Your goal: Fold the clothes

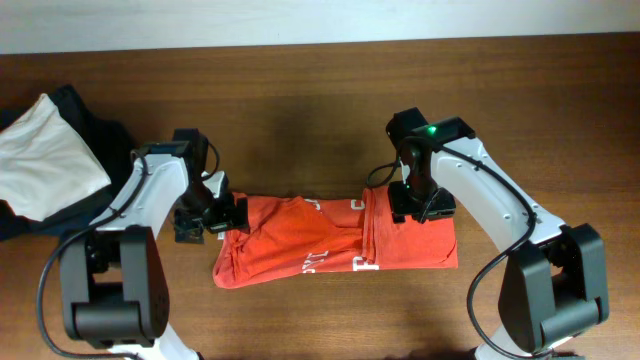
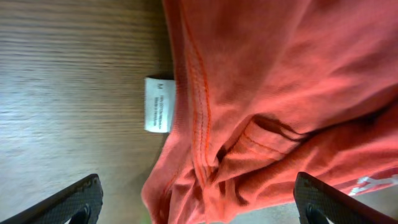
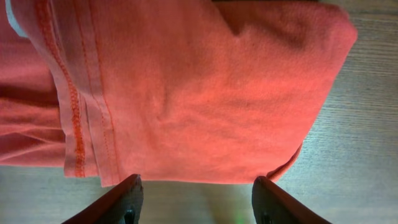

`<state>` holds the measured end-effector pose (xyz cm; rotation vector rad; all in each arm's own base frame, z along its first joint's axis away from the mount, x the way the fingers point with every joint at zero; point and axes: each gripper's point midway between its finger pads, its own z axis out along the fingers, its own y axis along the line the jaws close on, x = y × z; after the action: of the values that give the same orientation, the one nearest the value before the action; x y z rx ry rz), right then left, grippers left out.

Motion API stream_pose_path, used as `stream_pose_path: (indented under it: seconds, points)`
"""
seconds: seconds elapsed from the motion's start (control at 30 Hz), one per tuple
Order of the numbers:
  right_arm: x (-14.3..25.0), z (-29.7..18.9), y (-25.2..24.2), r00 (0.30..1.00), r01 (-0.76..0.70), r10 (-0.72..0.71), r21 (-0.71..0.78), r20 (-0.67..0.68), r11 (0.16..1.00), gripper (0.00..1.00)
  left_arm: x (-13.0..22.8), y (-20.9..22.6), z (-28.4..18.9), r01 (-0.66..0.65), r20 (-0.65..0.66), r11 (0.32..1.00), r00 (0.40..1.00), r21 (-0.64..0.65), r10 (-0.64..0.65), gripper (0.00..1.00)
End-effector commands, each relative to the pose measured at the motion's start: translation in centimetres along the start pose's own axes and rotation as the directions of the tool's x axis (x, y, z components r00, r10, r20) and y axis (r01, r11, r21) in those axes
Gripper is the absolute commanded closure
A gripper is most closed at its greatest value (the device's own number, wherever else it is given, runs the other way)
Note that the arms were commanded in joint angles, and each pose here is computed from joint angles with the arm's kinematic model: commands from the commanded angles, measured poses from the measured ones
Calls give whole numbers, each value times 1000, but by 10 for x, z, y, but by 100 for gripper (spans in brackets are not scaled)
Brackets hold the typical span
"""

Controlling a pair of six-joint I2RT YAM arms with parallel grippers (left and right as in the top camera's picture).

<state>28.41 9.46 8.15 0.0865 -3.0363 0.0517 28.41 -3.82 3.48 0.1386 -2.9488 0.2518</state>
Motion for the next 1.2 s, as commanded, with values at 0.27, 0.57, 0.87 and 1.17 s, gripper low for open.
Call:
stream_pose_path:
  seconds: [0.27,0.57,0.87,1.17]
  points:
    - [3,-5,-5,1000,-16,16,16,6,1000,40,18,-27,58,-107,-52,992,992,70,111,87]
    - [4,-5,-74,990,-139,142,115,-17,984,39,-34,82,-51,269,119,943,961,-198,-249,100]
    - [5,-5,-97,975,-216,220,111,-23,970,39,-18,-47,-101,-23,74,982,997,-186,37,100]
    - [7,-5,-97,980,-192,197,112,-33,975,39,27,-179,-47,-333,37,912,935,-240,352,98]
